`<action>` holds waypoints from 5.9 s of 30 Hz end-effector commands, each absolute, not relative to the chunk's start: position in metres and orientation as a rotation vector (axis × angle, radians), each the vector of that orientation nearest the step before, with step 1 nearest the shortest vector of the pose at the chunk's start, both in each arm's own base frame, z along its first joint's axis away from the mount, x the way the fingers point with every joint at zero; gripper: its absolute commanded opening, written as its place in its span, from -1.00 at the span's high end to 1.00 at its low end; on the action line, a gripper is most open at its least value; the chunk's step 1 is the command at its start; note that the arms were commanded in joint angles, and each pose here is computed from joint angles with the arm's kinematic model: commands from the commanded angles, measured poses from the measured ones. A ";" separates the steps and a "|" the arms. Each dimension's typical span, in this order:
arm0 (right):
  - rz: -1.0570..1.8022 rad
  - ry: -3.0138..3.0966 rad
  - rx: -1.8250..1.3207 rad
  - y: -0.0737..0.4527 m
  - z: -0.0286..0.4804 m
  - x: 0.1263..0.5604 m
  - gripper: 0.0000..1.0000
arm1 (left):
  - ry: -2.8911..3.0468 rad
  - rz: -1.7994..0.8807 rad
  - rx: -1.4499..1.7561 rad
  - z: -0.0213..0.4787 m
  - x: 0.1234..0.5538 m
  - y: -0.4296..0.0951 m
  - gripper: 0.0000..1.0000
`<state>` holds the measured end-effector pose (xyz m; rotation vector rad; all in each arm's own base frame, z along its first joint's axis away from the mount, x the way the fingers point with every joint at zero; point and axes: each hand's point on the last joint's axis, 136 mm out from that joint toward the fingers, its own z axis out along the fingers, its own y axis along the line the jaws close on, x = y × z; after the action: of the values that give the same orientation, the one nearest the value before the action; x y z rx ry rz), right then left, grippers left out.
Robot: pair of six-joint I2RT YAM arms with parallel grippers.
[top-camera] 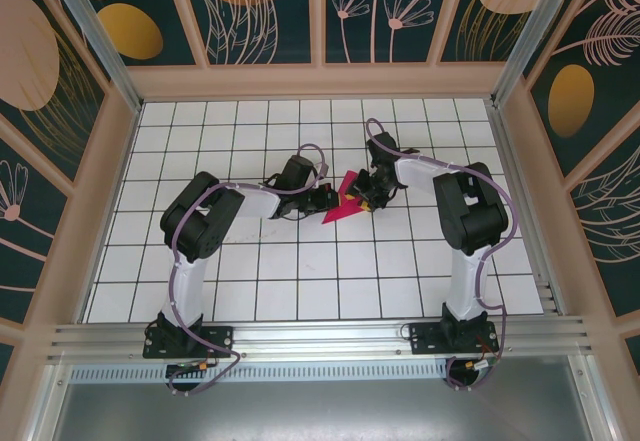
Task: Fold a paper plane with a square sheet of paper (pick it up from the middle)
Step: Fourth fold the wing at the center of the table.
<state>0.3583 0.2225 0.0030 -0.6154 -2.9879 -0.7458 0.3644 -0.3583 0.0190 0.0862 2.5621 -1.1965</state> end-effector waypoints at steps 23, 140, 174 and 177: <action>-1.266 -3.152 -0.172 0.239 0.062 0.368 0.94 | 2.820 -0.945 0.016 -0.054 0.338 -0.324 1.00; -0.986 -3.061 -0.373 0.214 -0.037 0.360 1.00 | 2.630 -1.278 0.025 0.050 0.332 -0.366 0.49; -0.884 -3.054 -0.412 0.206 -0.054 0.353 1.00 | 2.809 -0.855 -0.002 0.009 0.324 -0.340 0.49; -0.877 -3.052 -0.412 0.205 -0.055 0.352 1.00 | 2.809 -0.839 -0.004 0.008 0.324 -0.338 0.51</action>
<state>0.3826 0.2388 0.0146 -0.2465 -3.0683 -1.2694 0.3279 -0.3487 0.0219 -0.0072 2.7585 -0.9442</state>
